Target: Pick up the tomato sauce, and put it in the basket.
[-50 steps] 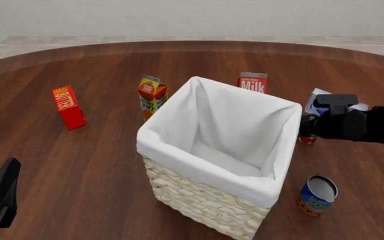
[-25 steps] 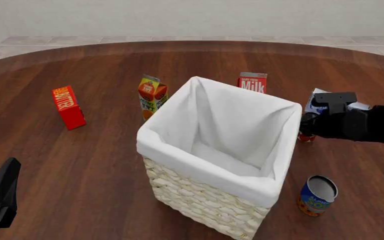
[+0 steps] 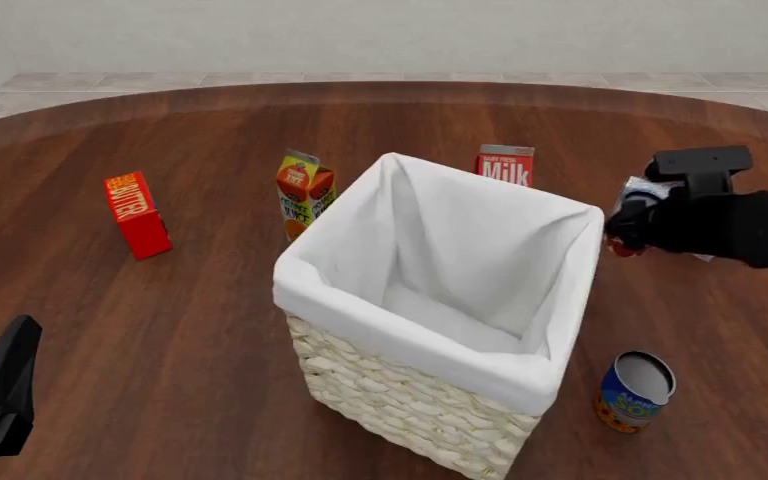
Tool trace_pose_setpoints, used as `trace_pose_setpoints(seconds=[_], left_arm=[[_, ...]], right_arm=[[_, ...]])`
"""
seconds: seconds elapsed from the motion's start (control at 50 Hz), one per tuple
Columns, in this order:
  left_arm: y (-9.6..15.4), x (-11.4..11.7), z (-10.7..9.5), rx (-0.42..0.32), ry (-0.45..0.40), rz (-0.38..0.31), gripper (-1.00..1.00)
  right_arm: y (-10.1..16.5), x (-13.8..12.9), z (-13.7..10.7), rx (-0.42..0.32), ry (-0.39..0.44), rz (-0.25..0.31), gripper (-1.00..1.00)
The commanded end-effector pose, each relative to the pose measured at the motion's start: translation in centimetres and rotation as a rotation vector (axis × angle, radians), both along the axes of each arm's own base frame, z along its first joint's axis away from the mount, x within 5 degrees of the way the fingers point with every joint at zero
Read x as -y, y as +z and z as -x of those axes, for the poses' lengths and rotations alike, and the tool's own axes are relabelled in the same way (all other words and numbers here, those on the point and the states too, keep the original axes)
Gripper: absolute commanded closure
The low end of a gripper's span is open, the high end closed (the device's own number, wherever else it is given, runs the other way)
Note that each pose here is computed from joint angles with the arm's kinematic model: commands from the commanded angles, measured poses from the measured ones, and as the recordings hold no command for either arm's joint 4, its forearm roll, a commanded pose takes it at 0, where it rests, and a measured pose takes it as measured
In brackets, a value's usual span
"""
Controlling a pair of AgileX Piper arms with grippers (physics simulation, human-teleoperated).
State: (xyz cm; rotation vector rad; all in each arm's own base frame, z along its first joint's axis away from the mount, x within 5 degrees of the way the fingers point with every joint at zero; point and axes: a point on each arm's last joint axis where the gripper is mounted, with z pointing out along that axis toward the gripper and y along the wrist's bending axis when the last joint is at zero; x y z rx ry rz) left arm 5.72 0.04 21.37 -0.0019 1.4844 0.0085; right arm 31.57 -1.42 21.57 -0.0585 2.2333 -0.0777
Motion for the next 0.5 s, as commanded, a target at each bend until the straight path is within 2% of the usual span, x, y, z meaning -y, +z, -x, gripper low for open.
trace_pose_setpoints(seconds=[0.02,0.3,0.5], left_arm=[[0.0,0.0,0.0,0.0,0.0,0.0,-1.0],[0.0,0.0,0.0,0.0,0.0,0.0,-1.0],[0.0,0.0,0.0,0.0,0.0,0.0,-1.0]], right_arm=[[4.4,-0.4,2.4,0.053,0.012,0.004,1.0],[9.8,-0.7,5.3,0.101,0.033,0.024,1.0],[12.4,-1.2,6.8,0.122,0.054,0.032,1.0]])
